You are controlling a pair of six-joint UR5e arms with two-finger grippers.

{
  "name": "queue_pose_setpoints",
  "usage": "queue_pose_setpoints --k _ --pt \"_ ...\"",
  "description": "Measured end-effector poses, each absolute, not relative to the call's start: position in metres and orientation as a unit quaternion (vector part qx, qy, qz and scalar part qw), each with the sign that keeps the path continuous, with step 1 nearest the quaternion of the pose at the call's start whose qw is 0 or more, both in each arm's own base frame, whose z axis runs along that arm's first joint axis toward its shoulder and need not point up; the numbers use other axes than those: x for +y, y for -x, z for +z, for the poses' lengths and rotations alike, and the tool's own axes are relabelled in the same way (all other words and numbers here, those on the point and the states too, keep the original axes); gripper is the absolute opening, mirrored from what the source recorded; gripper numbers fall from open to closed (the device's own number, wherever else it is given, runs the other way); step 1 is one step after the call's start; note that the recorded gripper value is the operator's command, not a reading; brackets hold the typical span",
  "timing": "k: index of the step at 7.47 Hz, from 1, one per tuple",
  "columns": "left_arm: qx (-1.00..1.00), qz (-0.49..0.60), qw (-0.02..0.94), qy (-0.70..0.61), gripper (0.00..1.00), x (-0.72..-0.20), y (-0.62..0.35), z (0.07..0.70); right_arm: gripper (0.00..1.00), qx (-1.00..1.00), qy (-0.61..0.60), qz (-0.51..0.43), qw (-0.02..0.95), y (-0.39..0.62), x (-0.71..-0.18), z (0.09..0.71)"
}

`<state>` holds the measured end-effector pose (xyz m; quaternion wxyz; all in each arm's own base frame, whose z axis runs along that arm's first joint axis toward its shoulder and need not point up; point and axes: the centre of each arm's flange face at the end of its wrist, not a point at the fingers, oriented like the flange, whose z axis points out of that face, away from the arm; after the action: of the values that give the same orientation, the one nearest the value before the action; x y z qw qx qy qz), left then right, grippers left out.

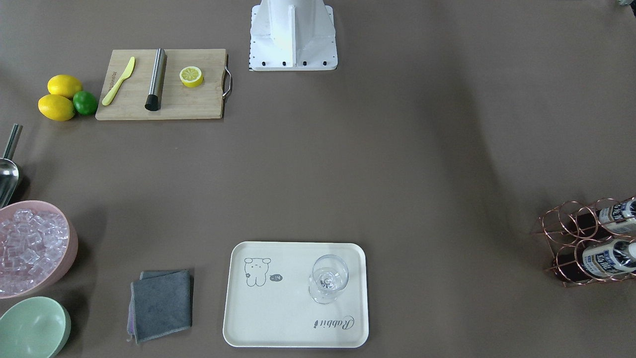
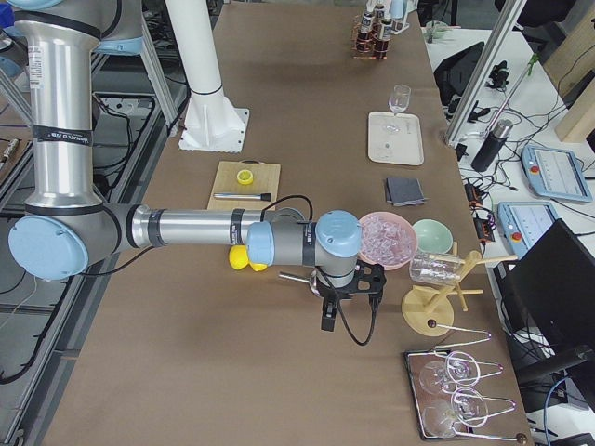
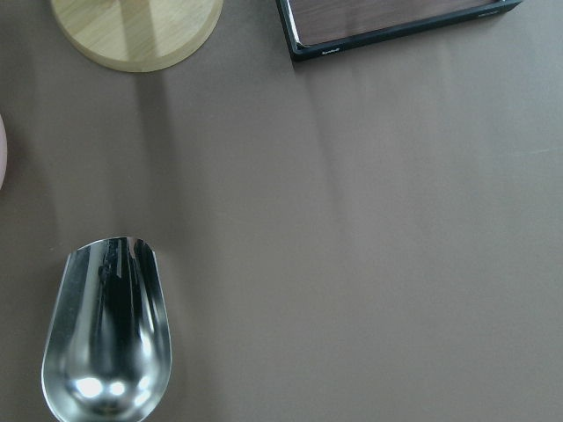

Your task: Take tea from basket to plate

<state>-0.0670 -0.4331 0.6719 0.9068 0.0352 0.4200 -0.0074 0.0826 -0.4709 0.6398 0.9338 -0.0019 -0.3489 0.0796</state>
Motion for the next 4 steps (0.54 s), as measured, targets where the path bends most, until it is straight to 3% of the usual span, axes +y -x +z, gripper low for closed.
queue_pose_setpoints --k 4 --pt "0.422 0.001 0.905 -0.052 0.98 -0.447 0.068 0.657 1.00 -0.349 0.002 0.080 0.934 -0.083 -0.471 0.640"
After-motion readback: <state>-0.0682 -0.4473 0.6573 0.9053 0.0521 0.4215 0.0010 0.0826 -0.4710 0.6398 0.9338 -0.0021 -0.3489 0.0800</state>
